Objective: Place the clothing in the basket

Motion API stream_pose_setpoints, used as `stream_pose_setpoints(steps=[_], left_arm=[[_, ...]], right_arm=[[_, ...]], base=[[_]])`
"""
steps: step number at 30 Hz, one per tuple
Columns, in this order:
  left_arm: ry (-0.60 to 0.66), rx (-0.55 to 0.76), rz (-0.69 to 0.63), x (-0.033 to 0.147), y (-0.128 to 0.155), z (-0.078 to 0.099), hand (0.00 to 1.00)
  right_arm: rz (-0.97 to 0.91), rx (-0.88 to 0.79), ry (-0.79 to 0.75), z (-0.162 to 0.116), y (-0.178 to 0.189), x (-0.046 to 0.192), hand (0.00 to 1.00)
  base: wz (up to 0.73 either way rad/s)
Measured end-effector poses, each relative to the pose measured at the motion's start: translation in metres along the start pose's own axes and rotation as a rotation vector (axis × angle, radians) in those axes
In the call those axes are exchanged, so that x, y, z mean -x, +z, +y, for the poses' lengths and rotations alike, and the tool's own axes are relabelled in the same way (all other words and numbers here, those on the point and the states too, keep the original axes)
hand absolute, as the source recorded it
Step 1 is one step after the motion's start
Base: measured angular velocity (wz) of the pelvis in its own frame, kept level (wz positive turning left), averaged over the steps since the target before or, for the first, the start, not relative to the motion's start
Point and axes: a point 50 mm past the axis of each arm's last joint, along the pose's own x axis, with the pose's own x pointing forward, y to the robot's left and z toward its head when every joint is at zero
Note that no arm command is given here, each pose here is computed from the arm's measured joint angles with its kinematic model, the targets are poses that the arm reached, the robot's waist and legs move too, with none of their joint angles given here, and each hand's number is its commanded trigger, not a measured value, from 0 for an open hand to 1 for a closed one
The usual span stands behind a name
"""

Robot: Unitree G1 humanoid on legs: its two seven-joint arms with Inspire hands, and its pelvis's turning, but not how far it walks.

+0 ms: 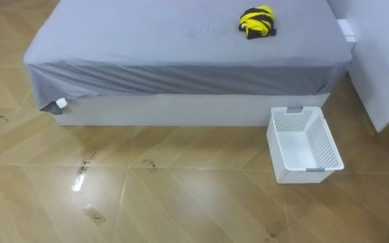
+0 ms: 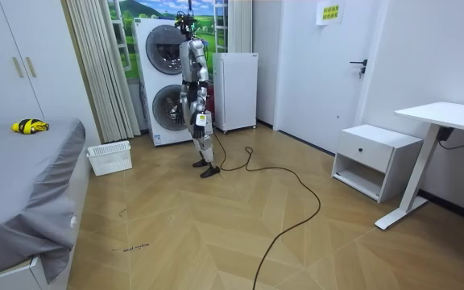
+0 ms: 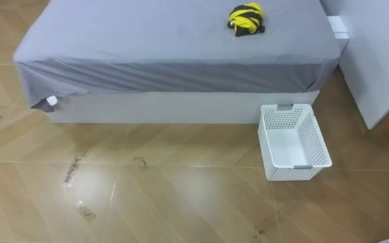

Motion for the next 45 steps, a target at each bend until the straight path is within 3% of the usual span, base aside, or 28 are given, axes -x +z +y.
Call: stream_pose_setpoints(steps=[10,16,19,22,25,31,34,41,45], left_arm=[[0.006,0.061,0.005,0.001,-0.003,0.002,0.0],[0.032,0.227,-0.003,0.001,-0.004,0.01,0.0],[0.018,0.325,-0.059,0.002,0.004,0.006,0.0],[0.062,0.37,-0.053,0.005,-0.008,0.012,0.0],[0.09,0.365,0.005,0.008,-0.027,0.015,0.0],[0.09,0.358,0.011,0.008,-0.028,0.019,0.0],[0.07,0.293,-0.013,0.005,-0.016,0.012,0.0],[0.005,0.091,-0.115,-0.001,0.021,-0.003,0.0],[-0.017,0.059,-0.085,0.002,0.007,-0.006,0.0]], right_arm=[[-0.005,0.025,0.011,0.001,0.002,0.0,0.0],[-0.004,0.017,0.024,0.003,0.001,0.0,0.0],[-0.005,-0.016,0.001,-0.002,0.001,0.0,0.0],[0.01,-0.004,0.005,-0.003,-0.002,0.001,0.0],[0.028,-0.005,-0.005,-0.005,-0.01,0.002,0.0],[-0.029,-0.017,0.005,0.001,-0.003,0.002,0.0],[-0.065,-0.022,-0.012,0.0,0.003,0.003,0.0],[-0.315,-0.003,0.031,0.019,0.069,0.007,0.0],[-0.438,-0.02,0.029,0.025,0.094,0.014,0.0]], base=[[-0.06],[0.06],[-0.05],[-0.53],[-0.26],[-0.11],[0.22],[0.23],[0.48]])
